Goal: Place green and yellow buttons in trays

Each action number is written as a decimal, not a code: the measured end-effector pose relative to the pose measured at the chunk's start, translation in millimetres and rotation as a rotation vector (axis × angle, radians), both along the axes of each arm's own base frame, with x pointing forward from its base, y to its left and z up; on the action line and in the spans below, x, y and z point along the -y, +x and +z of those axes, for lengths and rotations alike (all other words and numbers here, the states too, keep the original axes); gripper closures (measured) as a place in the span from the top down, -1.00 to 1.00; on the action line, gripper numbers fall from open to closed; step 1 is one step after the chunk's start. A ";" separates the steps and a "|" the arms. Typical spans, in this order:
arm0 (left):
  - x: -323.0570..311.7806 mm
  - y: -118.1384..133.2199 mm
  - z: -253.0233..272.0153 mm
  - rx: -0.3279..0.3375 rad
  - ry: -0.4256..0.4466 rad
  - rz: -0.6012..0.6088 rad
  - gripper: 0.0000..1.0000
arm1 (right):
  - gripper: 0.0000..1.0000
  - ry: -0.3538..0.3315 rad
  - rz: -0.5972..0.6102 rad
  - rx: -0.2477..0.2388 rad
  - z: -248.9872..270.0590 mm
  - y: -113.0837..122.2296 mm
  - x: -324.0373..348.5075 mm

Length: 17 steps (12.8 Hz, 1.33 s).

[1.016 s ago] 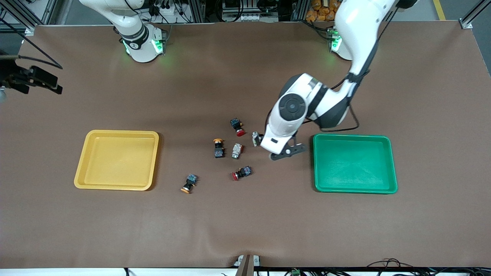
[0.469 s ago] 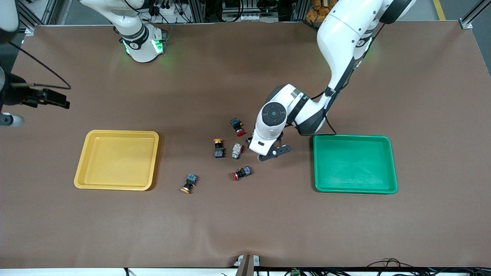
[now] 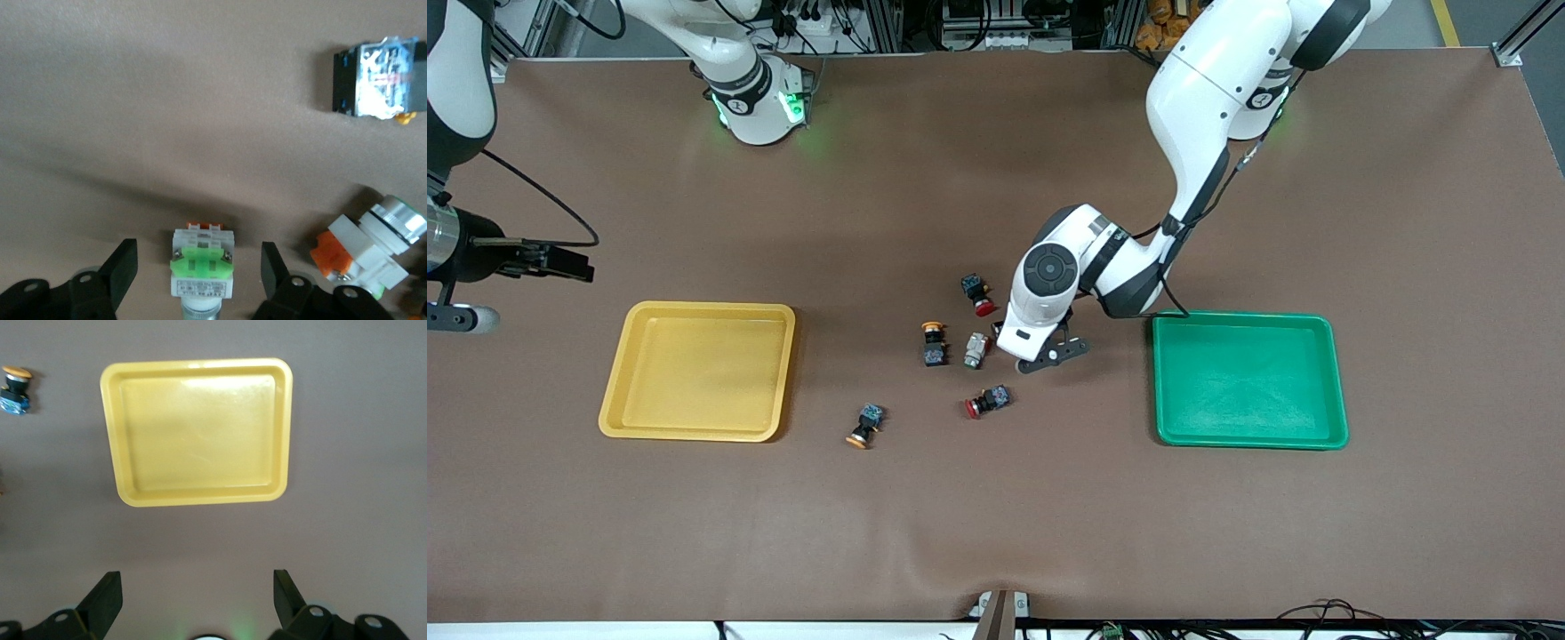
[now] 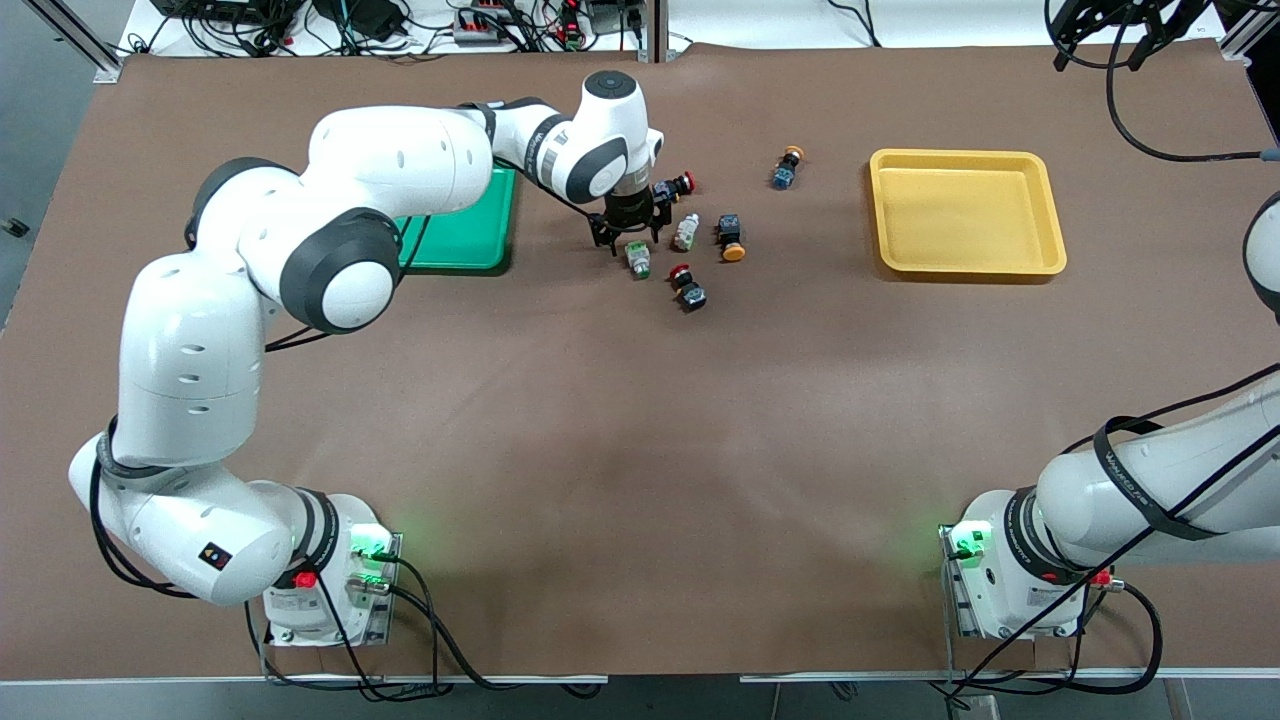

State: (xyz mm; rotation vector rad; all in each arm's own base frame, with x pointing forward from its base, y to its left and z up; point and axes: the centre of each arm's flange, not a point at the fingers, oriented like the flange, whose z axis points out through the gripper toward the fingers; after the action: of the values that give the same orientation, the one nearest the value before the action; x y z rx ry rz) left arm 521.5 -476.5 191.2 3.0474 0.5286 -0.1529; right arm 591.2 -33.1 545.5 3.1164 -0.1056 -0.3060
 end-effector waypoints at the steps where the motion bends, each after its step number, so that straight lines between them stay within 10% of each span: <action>1: 1.9 -2.0 -0.7 0.000 0.002 0.002 0.49 | 1.00 0.017 -0.011 0.000 -4.8 3.1 -3.1; 4: 3.0 -3.4 -2.3 -0.001 0.005 0.000 -0.20 | 1.00 0.054 -0.032 0.000 -26.5 16.1 -9.0; 12: -71.9 48.7 95.0 -0.049 0.081 -0.032 -0.19 | 1.00 0.146 -0.116 0.023 -88.7 52.6 -58.0; 17: -231.9 87.8 133.0 -0.116 0.119 -0.067 -0.19 | 1.00 0.159 -0.237 0.136 -169.4 90.8 -146.2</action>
State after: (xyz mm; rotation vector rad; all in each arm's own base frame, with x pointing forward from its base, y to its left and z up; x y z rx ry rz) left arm 609.2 -244.5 324.3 3.1893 0.4585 -0.3138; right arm 681.9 113.1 376.1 3.2822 -0.4777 -0.1079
